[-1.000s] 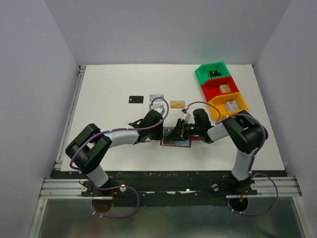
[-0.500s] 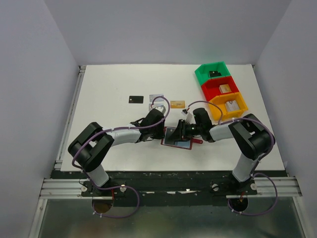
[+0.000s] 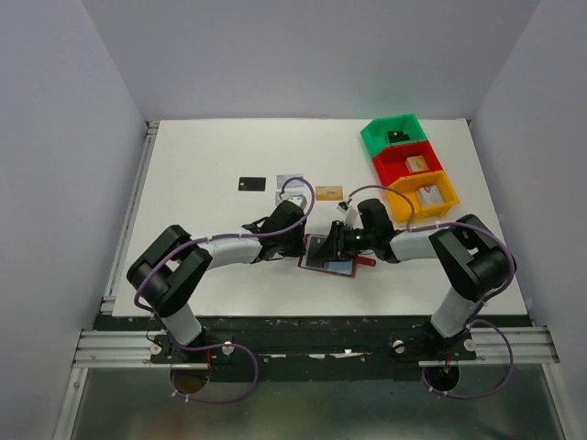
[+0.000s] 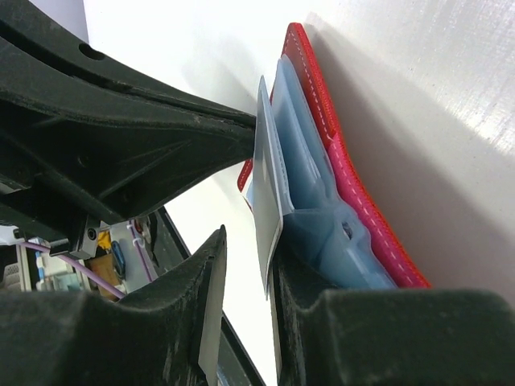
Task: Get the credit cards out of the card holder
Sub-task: Remove the credit card from the card holder.
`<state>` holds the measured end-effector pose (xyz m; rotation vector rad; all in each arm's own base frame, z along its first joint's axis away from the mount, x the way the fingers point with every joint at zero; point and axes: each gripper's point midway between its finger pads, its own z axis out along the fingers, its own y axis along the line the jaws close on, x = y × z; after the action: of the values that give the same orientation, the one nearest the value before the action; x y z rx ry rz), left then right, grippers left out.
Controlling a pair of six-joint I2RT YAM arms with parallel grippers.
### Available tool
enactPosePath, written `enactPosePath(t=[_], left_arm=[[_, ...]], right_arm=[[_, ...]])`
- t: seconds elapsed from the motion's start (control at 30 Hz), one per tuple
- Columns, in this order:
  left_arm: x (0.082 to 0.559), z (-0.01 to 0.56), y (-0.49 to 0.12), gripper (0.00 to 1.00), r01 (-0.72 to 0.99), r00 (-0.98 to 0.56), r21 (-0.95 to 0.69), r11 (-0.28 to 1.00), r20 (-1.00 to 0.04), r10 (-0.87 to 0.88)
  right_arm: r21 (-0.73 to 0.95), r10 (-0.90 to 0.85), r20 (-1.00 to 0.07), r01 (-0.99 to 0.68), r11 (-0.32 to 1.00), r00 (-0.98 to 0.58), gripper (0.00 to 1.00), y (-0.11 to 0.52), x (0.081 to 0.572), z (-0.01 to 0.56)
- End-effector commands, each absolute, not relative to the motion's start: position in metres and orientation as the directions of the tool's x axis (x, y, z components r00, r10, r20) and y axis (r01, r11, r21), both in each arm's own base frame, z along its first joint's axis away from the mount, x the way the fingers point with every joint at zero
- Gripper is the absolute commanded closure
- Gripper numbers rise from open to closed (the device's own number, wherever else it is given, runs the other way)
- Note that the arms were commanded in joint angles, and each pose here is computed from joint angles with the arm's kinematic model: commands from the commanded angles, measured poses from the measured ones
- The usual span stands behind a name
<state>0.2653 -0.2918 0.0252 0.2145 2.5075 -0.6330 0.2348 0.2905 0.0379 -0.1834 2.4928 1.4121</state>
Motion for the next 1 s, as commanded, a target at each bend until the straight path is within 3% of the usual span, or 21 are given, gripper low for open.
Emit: enactPosePath(t=[0.0, 0.97], left_arm=[[0.240, -0.014, -0.264, 1.00, 0.220, -0.903, -0.303, 0.927, -0.422, 0.076], [0.238, -0.025, -0.256, 1.00, 0.181, -0.918, -0.296, 0.938, -0.393, 0.053]], right_arm=[[0.808, 0.024, -0.323, -0.262, 0.528, -0.946, 0.66, 0.289, 0.237, 0.042], [0.784, 0.033, -0.346, -0.270, 0.559, -0.938, 0.67, 0.274, 0.234, 0.046]])
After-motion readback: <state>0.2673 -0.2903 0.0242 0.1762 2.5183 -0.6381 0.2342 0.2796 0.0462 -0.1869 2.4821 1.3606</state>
